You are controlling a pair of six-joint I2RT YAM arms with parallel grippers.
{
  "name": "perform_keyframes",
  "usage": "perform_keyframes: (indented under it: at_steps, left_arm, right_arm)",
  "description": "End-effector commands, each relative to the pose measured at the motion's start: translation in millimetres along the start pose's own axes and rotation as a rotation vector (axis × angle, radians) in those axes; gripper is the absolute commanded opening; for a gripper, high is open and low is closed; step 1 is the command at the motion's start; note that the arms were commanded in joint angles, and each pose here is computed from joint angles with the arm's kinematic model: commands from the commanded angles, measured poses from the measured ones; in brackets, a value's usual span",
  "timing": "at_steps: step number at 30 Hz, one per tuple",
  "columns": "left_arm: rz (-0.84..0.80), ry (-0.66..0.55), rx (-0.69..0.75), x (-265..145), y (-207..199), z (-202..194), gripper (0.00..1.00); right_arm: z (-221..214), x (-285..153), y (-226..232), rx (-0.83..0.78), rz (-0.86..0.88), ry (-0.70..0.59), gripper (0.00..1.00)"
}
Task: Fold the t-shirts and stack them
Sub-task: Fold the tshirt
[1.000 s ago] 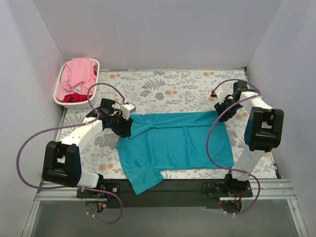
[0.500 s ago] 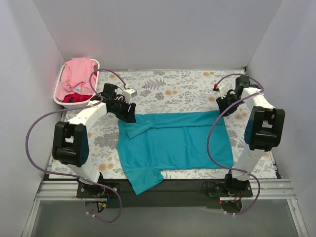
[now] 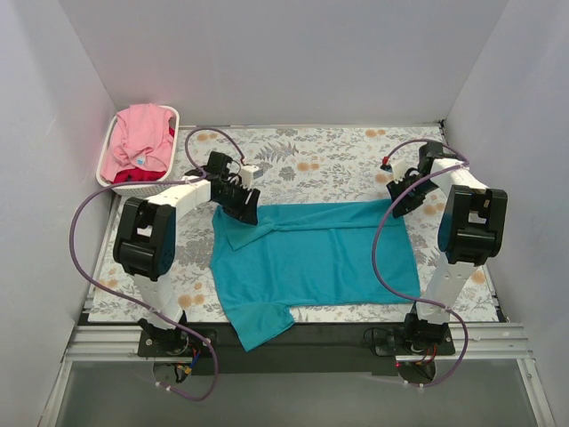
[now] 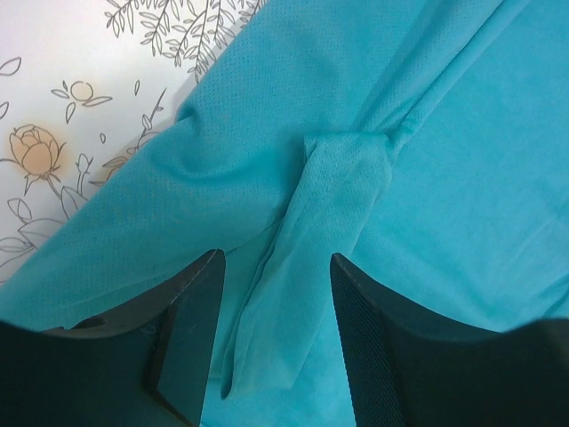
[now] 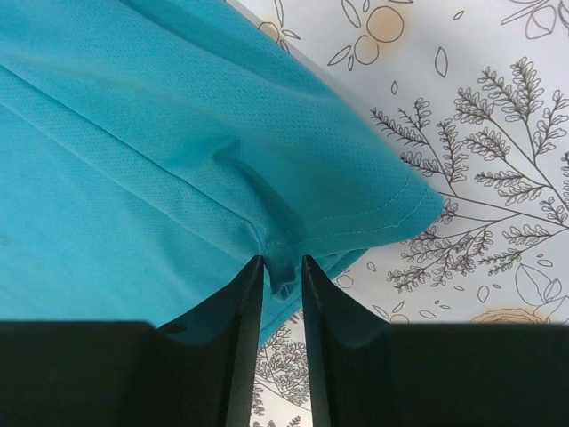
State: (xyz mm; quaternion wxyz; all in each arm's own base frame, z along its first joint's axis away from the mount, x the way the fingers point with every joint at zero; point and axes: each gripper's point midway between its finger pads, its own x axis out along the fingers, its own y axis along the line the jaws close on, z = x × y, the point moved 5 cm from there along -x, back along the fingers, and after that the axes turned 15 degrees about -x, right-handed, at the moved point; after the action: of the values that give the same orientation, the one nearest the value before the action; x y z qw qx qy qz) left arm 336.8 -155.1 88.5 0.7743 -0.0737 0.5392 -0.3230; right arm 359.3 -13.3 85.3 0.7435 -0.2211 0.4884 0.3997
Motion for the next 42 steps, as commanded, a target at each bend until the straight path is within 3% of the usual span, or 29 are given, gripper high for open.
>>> perform_keyframes:
  at_steps: [1,5,14,17,18,19,22,25,40,42]
  left_arm:
    - [-0.006,-0.058,0.039,-2,-9,22,0.50]
    - [-0.014,-0.049,0.036,6,-12,24,0.48]
    - [-0.028,-0.020,0.045,14,-18,16,0.43]
    - [-0.034,-0.020,0.047,14,-20,16,0.36]
    - [-0.037,-0.017,0.050,14,-22,15,0.32]
    - [-0.040,-0.015,0.053,14,-23,15,0.26]
    - [-0.051,-0.008,0.054,12,-26,13,0.12]
    - [-0.060,0.001,0.055,10,-30,9,0.05]
    - [-0.075,-0.010,0.091,-14,-48,-5,0.00]
    - [-0.052,-0.020,0.091,-15,-45,-3,0.10]
  right_arm:
    - [6,-5,5,-0.008,0.028,-0.019,0.29]
    - [3,-4,8,-0.012,0.040,-0.007,0.22]
    - [-2,-9,16,-0.034,0.051,0.009,0.17]
    - [-1,-10,17,-0.034,0.054,0.004,0.12]
    - [-1,-10,17,-0.033,0.057,0.000,0.03]
    - [0,-11,17,-0.034,0.054,-0.002,0.01]
    - [-2,-15,19,-0.039,0.049,0.003,0.01]
    - [-4,-20,21,-0.061,0.036,0.012,0.01]
    - [-28,-15,33,-0.106,0.051,0.079,0.01]
    - [-29,-13,33,-0.104,0.055,0.081,0.01]
